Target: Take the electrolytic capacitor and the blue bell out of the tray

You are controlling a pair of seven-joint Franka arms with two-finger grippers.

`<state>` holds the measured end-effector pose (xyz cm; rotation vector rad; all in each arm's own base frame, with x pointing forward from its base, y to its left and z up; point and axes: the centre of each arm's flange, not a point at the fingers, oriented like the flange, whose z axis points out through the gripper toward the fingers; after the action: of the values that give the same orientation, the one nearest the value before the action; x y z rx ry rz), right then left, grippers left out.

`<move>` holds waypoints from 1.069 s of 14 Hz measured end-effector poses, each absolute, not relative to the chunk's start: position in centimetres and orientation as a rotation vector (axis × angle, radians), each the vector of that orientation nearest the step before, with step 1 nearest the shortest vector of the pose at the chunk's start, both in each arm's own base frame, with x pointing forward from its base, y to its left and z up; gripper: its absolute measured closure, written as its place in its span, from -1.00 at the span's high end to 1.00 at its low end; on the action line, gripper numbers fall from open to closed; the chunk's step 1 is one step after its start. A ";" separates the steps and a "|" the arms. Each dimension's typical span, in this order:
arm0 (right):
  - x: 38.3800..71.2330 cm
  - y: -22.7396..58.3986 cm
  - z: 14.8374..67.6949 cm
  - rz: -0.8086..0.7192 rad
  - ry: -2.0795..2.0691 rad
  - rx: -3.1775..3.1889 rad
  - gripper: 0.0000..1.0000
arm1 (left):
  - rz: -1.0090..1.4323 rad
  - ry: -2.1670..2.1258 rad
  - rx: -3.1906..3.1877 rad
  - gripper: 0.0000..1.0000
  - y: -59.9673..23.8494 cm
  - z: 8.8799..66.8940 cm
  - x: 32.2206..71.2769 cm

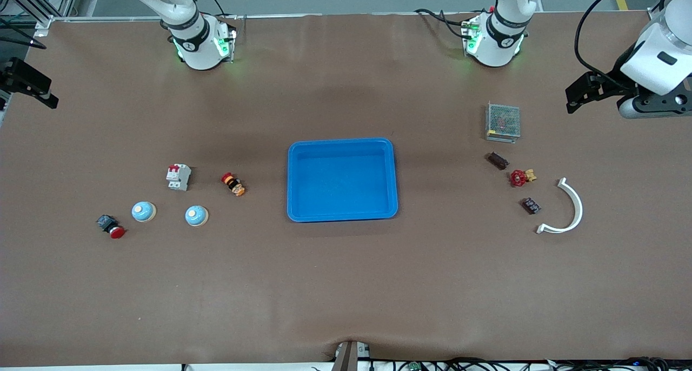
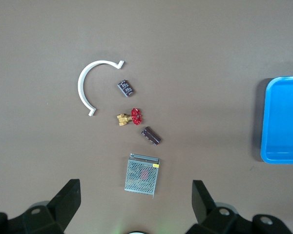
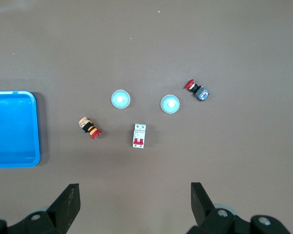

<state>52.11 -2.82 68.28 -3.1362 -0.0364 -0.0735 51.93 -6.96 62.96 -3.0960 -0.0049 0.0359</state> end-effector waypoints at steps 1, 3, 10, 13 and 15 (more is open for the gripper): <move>51.9 -2.8 68.3 -0.080 -0.034 -3.136 1.00 | 0.038 0.002 -3.095 1.00 -7.2 62.9 51.9; 51.6 -2.8 68.4 -0.085 -0.033 -3.136 1.00 | 0.041 0.019 -3.094 1.00 -7.8 62.8 51.8; 51.4 -2.7 69.5 -0.132 -0.029 -3.136 1.00 | 0.034 0.022 -3.094 1.00 -7.9 63.0 51.8; 51.4 -2.7 69.5 -0.132 -0.029 -3.136 1.00 | 0.021 0.021 -3.096 1.00 -7.9 63.4 51.8; 51.4 -2.7 69.5 -0.133 -0.028 -3.136 1.00 | 0.011 0.054 -3.097 1.00 -7.8 63.8 51.8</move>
<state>51.36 -2.73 69.49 -3.1360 -0.0284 -0.1329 51.84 -7.83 63.76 -3.0966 0.0542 0.0107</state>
